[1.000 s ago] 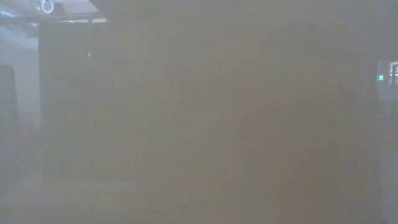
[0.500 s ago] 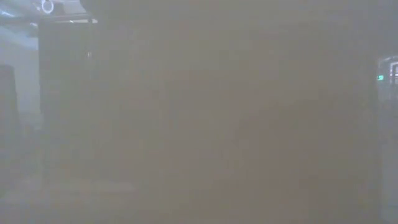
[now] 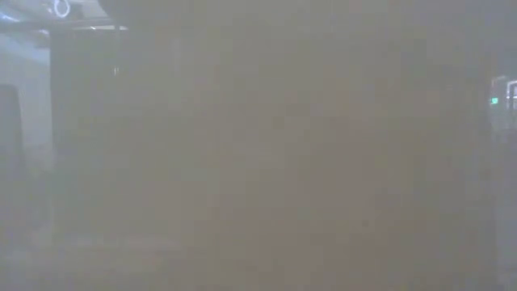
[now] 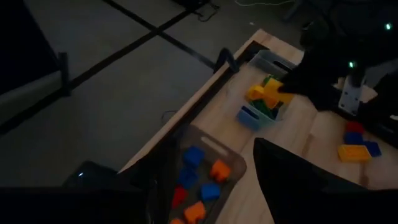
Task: Sort blocks by size
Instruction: Put the large yellow game piece into the transparent bin, then put the large green game piece into the transparent bin
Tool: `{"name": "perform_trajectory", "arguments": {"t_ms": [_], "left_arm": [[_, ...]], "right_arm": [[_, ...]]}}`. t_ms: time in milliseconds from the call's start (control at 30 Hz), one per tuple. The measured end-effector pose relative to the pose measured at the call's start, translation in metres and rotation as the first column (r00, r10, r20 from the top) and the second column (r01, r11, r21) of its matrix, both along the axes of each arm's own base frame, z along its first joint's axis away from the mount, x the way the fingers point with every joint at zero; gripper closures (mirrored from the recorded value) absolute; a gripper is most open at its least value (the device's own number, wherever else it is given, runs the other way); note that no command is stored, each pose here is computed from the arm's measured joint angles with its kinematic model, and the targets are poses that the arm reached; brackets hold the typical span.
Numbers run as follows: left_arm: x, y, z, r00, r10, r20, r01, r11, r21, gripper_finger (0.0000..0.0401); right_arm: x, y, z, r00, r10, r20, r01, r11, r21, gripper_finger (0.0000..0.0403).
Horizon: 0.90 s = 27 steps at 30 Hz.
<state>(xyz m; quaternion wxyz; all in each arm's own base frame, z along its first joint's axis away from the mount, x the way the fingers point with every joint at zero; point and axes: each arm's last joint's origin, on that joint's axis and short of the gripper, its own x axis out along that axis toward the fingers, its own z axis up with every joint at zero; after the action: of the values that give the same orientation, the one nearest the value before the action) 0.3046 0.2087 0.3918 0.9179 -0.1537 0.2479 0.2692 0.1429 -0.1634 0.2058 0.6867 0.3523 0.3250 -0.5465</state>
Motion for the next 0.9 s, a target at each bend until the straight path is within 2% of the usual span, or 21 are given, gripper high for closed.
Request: {"name": "perform_trajectory", "arguments": {"t_ms": [167, 267, 400, 700, 900], "left_arm": [[-0.023, -0.019, 0.007, 0.998, 0.036, -0.042, -0.035, 0.999, 0.029, 0.0188], [-0.034, -0.033, -0.004, 0.995, 0.091, -0.049, -0.092, 0.996, -0.007, 0.0188], [-0.046, -0.06, -0.021, 0.987, 0.157, -0.018, -0.157, 0.985, -0.071, 0.0188], [-0.063, -0.144, -0.055, 0.968, 0.247, 0.033, -0.239, 0.958, -0.159, 0.0188], [-0.065, -0.195, -0.072, 0.958, 0.286, -0.011, -0.281, 0.934, -0.219, 0.0188]], "right_arm": [[-0.008, 0.007, 0.012, 1.0, 0.007, 0.017, -0.006, 1.0, -0.028, 0.0193], [-0.012, 0.014, 0.017, 0.999, 0.023, 0.035, -0.023, 1.0, -0.021, 0.0178], [-0.013, 0.025, 0.025, 0.989, 0.097, 0.112, -0.098, 0.995, 0.004, 0.0166], [-0.001, 0.054, 0.039, 0.93, 0.304, 0.209, -0.304, 0.952, -0.032, 0.018], [0.01, 0.07, 0.042, 0.888, 0.4, 0.229, -0.4, 0.915, -0.05, 0.0185]]}}
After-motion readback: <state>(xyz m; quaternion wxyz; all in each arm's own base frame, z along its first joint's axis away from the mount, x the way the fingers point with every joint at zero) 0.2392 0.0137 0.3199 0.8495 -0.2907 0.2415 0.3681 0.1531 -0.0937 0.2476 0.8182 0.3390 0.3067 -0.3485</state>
